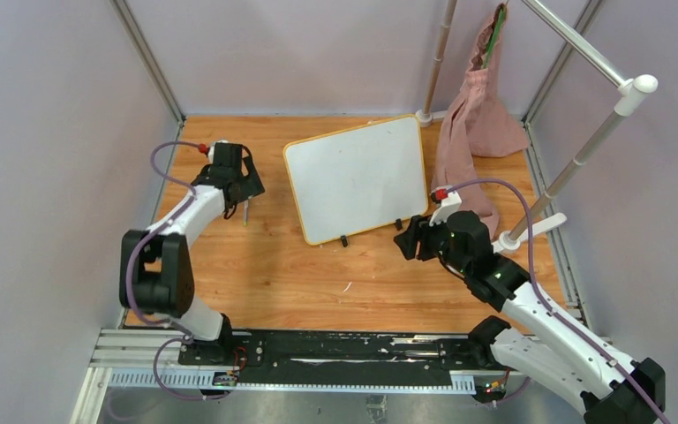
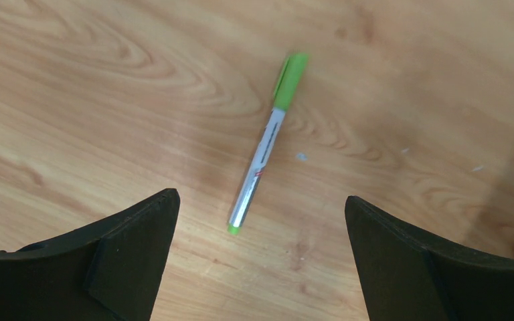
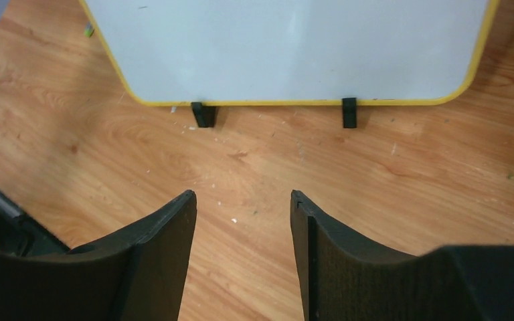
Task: Write a sentence on the whiteboard
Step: Open the whiteboard marker at the center of the board.
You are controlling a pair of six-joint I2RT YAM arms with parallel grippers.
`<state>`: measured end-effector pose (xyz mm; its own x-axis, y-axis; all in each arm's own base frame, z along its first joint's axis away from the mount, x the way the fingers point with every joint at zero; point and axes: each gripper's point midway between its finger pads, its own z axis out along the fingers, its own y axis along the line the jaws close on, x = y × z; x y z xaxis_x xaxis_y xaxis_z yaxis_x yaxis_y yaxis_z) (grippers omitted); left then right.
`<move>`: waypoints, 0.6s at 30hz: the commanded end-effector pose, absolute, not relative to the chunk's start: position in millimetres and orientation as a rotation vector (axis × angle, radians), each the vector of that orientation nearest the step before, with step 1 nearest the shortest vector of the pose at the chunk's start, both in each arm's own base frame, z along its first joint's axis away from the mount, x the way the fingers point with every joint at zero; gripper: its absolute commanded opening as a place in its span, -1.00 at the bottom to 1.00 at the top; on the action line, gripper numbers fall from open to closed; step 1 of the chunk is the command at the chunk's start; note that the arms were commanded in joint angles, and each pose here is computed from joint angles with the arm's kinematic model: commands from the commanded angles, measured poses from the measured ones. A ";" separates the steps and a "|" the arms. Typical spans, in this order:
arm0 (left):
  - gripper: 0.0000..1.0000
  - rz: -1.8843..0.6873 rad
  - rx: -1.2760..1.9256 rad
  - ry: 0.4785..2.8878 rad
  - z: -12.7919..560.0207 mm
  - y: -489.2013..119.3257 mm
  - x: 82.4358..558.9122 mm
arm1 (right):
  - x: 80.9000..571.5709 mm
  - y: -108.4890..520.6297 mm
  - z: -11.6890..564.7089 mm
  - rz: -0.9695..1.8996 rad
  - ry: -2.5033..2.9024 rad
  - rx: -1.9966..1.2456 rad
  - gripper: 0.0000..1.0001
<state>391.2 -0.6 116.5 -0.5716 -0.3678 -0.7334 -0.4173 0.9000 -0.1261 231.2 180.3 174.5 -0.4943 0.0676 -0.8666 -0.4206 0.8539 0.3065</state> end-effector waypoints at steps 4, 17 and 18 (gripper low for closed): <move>0.91 0.123 -0.517 2.506 73.5 1.1 399.3 | 209.1 201.4 205.7 0.740 1.974 -0.405 0.14; 0.42 0.087 -0.463 2.693 21.6 4.4 403.2 | 211.5 202.1 235.7 0.740 1.905 -0.422 0.06; 0.39 0.087 -0.464 2.702 19.0 6.2 402.2 | 211.6 201.8 236.9 0.739 1.901 -0.421 0.06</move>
<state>405.7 -1.7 24.3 -0.8490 -0.3120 -0.4264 -0.3435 0.9391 -0.0033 216.2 198.8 213.2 -0.4780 0.0331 -0.8777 -0.5411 0.7761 0.3239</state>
